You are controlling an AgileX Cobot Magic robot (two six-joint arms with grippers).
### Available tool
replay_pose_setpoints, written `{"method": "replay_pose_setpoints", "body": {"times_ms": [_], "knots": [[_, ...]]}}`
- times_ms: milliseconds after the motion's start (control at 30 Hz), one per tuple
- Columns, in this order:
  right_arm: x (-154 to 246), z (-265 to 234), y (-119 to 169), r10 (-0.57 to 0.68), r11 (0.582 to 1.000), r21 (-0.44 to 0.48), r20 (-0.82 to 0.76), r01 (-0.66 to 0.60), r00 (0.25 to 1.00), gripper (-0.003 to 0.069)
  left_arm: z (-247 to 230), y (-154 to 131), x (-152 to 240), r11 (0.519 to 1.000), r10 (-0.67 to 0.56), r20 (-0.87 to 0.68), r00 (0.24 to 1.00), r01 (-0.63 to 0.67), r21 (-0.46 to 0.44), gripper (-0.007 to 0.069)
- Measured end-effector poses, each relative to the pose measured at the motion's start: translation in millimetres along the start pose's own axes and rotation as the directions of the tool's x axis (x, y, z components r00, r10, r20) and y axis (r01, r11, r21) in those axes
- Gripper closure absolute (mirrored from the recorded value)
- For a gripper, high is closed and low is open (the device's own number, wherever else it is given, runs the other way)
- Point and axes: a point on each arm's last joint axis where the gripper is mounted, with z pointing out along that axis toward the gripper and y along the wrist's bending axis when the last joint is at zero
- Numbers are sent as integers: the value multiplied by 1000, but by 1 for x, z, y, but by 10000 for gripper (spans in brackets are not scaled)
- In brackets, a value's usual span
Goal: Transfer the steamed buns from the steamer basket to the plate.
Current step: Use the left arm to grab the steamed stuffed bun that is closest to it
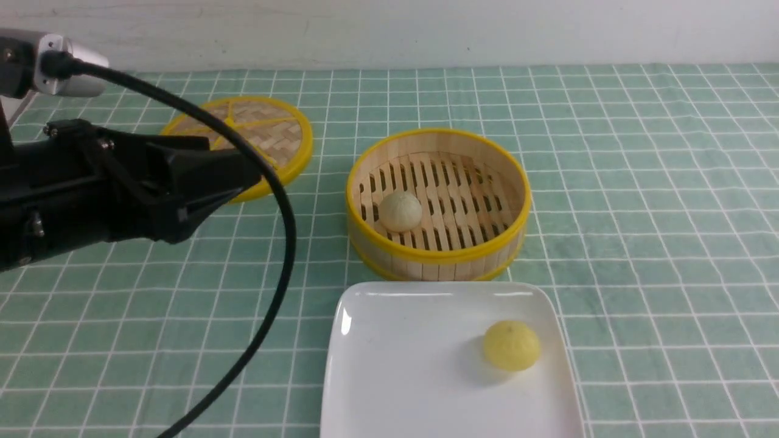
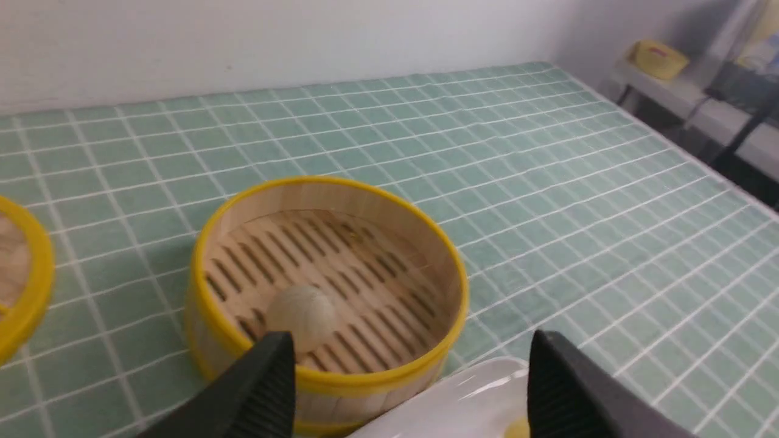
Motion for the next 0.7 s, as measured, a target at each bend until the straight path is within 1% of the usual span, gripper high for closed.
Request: {"method": "replay_pose_setpoints", "body": {"times_ms": [33, 100, 200, 233, 300, 433, 467, 500, 567, 700], "knots": [[13, -3, 1, 11, 1000, -3, 2, -11, 1000, 123, 5, 2, -5, 999, -14, 11, 1000, 14, 32, 113], [22, -3, 2, 15, 1000, -4, -3, -15, 1000, 123, 9, 4, -8, 999, -9, 14, 1000, 8, 46, 113], [39, 5, 5, 18, 1000, -14, -13, -18, 1000, 123, 30, 3, -19, 993, 72, 12, 997, -73, 97, 113], [39, 5, 5, 18, 1000, -15, -10, -18, 1000, 123, 30, 3, -19, 993, 71, 13, 997, -72, 97, 113], [42, 10, 7, 22, 999, -24, -1, -22, 1000, 123, 52, -4, -27, 986, 122, 11, 992, -122, 114, 113], [41, 10, 7, 23, 999, -27, 19, -23, 1000, 123, 85, -14, -38, 983, 174, 9, 985, -174, 62, 113], [41, 10, 7, 23, 999, -27, 19, -23, 1000, 123, 101, -15, -44, 978, 206, 2, 979, -206, 16, 113], [41, 10, 7, 23, 999, -27, 19, -23, 1000, 123, 103, -17, -44, 978, 208, 1, 978, -208, 17, 113], [42, 10, 7, 23, 999, -26, 11, -23, 1000, 123, 120, -18, -50, 975, 218, -4, 976, -218, -33, 113], [47, 10, 7, 3, 1000, -24, -37, -4, 999, 123, 141, -15, -63, 987, 138, 12, 990, -137, -78, 113]]}}
